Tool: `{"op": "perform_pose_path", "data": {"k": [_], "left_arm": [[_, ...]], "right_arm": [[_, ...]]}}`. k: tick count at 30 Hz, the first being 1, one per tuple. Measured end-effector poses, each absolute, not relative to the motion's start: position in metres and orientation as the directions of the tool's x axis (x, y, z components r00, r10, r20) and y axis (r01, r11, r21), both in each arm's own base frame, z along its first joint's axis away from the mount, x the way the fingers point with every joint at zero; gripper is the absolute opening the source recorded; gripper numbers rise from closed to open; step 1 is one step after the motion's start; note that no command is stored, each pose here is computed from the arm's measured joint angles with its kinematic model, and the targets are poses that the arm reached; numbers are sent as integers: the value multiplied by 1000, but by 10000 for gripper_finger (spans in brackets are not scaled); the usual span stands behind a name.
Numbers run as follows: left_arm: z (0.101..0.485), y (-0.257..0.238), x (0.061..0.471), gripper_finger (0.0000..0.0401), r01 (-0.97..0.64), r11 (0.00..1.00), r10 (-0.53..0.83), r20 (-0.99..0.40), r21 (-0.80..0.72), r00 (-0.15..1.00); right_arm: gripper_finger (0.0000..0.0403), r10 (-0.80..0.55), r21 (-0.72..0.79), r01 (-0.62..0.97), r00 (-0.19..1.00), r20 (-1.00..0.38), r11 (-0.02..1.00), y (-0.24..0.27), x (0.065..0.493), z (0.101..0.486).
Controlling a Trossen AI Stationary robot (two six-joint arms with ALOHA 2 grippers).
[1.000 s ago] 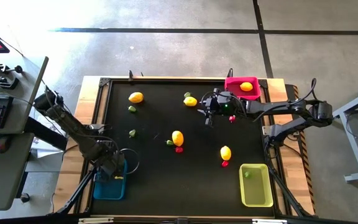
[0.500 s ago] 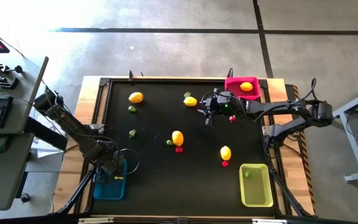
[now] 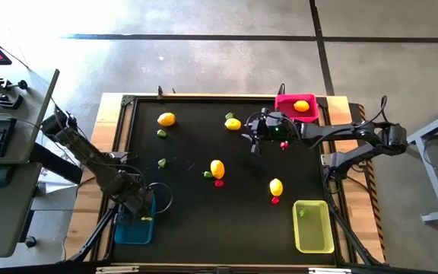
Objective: Sort produce into baskets
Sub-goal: Put the lemon into the pink bin
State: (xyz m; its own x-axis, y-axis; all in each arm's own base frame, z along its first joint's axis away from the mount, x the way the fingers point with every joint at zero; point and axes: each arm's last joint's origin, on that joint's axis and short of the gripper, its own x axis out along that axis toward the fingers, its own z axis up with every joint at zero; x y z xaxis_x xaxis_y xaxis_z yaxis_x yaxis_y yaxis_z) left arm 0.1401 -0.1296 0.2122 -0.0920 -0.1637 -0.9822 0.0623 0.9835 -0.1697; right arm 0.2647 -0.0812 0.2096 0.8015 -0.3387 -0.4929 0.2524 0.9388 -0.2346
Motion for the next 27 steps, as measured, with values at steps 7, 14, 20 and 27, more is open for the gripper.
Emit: {"op": "perform_pose_path", "data": {"k": [7,14,20,27], "left_arm": [[217,-108,167,9,115,973,-209,-976,-202,54],[221,-76,200,1,214,959,-239,-941,-188,241],[222,-47,227,1,296,950,-235,-853,-100,466],[195,-12,238,0,306,951,-241,-717,-40,654]], "right_arm": [[171,-338,-243,246,799,-498,938,-81,264,209],[171,-337,-244,244,798,-500,939,-81,264,209],[171,-354,-266,250,791,-498,931,-81,264,209],[171,-369,-251,277,785,-497,927,-82,264,209]]}}
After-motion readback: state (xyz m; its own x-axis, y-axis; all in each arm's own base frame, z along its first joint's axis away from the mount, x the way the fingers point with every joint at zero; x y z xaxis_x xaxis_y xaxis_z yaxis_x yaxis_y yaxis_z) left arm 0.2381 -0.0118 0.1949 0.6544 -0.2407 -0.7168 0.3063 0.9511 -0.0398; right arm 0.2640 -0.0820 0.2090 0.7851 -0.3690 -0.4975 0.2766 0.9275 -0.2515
